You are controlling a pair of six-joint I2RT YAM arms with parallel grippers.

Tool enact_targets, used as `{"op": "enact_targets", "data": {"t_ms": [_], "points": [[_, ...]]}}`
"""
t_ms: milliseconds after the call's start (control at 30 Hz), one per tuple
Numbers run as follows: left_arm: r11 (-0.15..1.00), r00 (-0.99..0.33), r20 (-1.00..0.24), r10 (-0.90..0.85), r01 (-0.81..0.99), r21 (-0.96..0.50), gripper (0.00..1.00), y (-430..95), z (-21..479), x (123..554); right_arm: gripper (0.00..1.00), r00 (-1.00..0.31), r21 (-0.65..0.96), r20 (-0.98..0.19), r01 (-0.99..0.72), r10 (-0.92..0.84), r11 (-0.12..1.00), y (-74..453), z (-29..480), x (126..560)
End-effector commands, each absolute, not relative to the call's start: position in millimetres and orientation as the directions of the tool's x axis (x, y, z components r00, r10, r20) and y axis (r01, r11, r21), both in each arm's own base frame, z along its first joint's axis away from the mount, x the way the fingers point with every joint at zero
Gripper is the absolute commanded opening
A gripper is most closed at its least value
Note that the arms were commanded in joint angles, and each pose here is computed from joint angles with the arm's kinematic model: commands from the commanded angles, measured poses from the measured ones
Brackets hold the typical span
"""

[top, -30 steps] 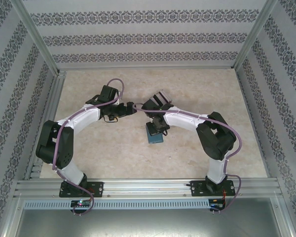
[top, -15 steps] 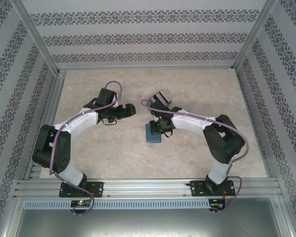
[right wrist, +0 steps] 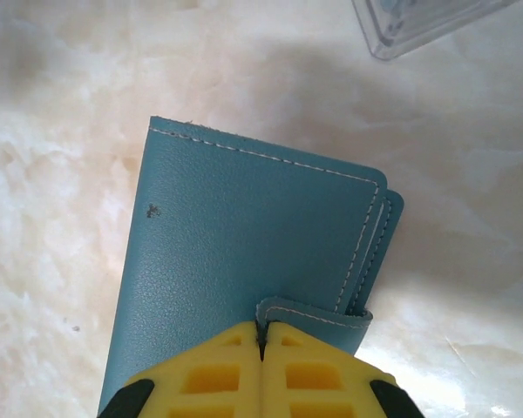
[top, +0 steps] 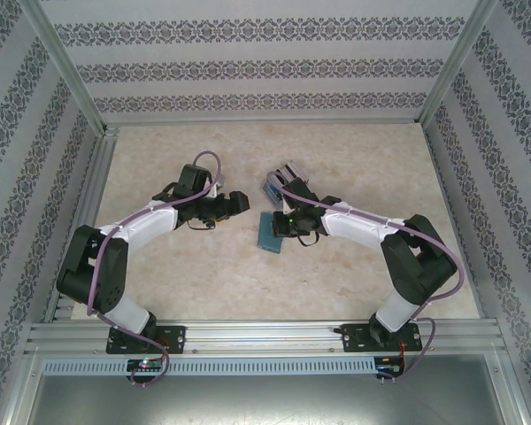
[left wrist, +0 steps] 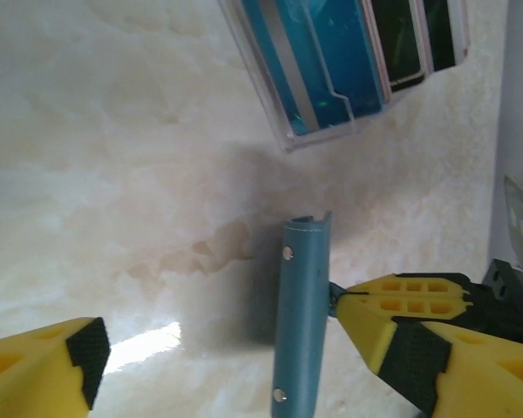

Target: Put the credit cards into the card holder

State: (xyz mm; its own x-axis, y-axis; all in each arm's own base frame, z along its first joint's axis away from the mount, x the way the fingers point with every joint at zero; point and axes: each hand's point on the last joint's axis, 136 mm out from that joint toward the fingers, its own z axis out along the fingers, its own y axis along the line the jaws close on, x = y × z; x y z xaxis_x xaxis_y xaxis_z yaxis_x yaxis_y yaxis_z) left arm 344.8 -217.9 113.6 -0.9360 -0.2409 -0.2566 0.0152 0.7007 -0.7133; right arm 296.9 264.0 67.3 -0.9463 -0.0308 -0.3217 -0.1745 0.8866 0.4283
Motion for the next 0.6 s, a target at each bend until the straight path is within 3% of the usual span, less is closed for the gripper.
{"op": "enact_targets", "data": {"t_ms": [0, 133, 300, 500, 567], "points": [[0.623, -0.943, -0.261, -0.205, 0.079, -0.778, 0.86, -244, 131, 341, 0.01, -0.934, 0.488, -0.356, -0.177, 0.010, 0.855, 268, 89, 302], [0.615, -0.947, -0.264, -0.184, 0.099, -0.782, 0.83, -256, 132, 335, 0.02, -0.929, 0.519, -0.368, -0.177, 0.032, 0.836, 272, 100, 306], [0.595, -0.957, -0.236, -0.169, 0.092, -0.799, 0.68, -268, 125, 335, 0.02, -0.911, 0.547, -0.408, -0.185, 0.066, 0.817, 272, 123, 308], [0.581, -0.954, -0.245, -0.171, 0.103, -0.808, 0.67, -273, 131, 336, 0.02, -0.901, 0.573, -0.426, -0.196, 0.085, 0.796, 273, 140, 310], [0.569, -0.956, -0.243, -0.166, 0.108, -0.815, 0.63, -277, 132, 337, 0.02, -0.898, 0.580, -0.431, -0.196, 0.093, 0.791, 273, 142, 309]]}}
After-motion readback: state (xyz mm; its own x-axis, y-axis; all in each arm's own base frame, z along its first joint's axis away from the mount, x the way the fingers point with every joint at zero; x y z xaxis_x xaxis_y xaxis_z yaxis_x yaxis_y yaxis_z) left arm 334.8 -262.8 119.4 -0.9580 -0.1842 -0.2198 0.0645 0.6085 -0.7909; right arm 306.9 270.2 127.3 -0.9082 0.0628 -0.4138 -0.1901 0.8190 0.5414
